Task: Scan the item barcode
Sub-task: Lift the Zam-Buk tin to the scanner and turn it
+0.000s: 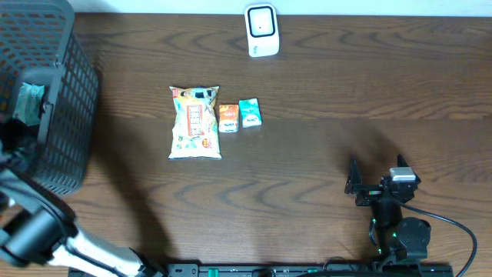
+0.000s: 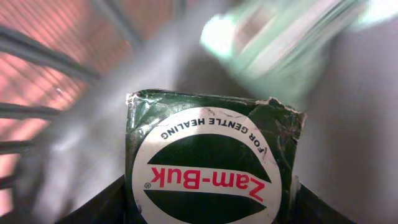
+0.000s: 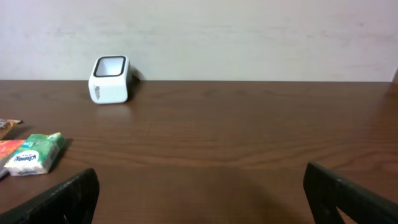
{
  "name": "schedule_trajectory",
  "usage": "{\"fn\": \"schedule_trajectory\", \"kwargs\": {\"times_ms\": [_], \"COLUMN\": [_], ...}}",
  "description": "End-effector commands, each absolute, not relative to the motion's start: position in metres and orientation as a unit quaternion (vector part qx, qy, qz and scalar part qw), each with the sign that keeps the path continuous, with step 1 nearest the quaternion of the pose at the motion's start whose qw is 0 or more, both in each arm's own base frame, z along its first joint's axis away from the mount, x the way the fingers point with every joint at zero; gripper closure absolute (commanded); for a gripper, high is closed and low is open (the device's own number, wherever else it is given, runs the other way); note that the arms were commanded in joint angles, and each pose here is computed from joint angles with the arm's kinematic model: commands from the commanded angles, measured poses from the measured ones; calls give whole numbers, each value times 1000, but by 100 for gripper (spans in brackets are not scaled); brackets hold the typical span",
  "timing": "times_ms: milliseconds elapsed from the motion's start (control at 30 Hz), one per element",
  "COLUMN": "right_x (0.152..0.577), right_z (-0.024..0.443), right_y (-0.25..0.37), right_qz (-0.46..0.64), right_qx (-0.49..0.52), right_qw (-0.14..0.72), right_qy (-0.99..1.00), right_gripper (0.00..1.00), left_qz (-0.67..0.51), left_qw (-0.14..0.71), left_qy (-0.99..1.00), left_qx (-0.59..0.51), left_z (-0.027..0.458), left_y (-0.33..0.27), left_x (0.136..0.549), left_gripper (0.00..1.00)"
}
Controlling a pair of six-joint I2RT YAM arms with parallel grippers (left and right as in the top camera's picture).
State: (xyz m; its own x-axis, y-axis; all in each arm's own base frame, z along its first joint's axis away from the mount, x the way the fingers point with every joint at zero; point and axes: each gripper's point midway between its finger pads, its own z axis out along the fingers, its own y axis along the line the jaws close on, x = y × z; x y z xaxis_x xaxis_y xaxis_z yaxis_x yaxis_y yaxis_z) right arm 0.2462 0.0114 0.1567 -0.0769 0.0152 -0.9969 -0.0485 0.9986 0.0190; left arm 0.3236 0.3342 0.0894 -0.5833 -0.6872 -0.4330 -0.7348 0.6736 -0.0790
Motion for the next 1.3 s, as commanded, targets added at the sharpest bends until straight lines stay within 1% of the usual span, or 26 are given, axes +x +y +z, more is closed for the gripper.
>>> {"fn": "schedule_trajectory", "kwargs": {"times_ms": [0, 167, 267, 400, 500, 667, 700, 800, 1000, 1200, 1267], "right_x": [246, 246, 246, 246, 246, 246, 246, 246, 246, 246, 246], "right_z": [156, 156, 156, 156, 156, 156, 156, 156, 156, 156, 156], "right_y": [13, 13, 13, 13, 13, 13, 13, 13, 13, 13, 13], "right_qz": [30, 30, 30, 30, 30, 30, 30, 30, 30, 30, 30], "right_qx": [-11, -11, -11, -11, -11, -11, -11, -11, -11, -11, -11], "right_qw": [679, 679, 679, 679, 679, 679, 679, 679, 679, 679, 679], "right_qy": [733, 733, 733, 733, 733, 733, 733, 733, 733, 733, 733], "right_gripper": [1, 1, 1, 1, 1, 1, 1, 1, 1, 1, 1], "left_qz": [22, -55, -117, -194, -246, -293, -292, -260, -174, -141, -131], "left_qw": [356, 483, 531, 556, 536, 462, 439, 382, 263, 110, 73], "left_qy": [839, 779, 755, 760, 780, 833, 848, 887, 949, 982, 986], "left_qx": [-411, -395, -366, -276, -208, -77, -51, -20, 14, 63, 73], "left_z": [193, 292, 338, 374, 377, 346, 333, 293, 207, 120, 95], "left_y": [320, 281, 241, 167, 96, -23, -47, -90, -139, -183, -191], "left_x": [344, 362, 374, 397, 414, 424, 422, 418, 400, 363, 355], "left_gripper": [48, 48, 48, 48, 48, 47, 47, 47, 47, 47, 47]}}
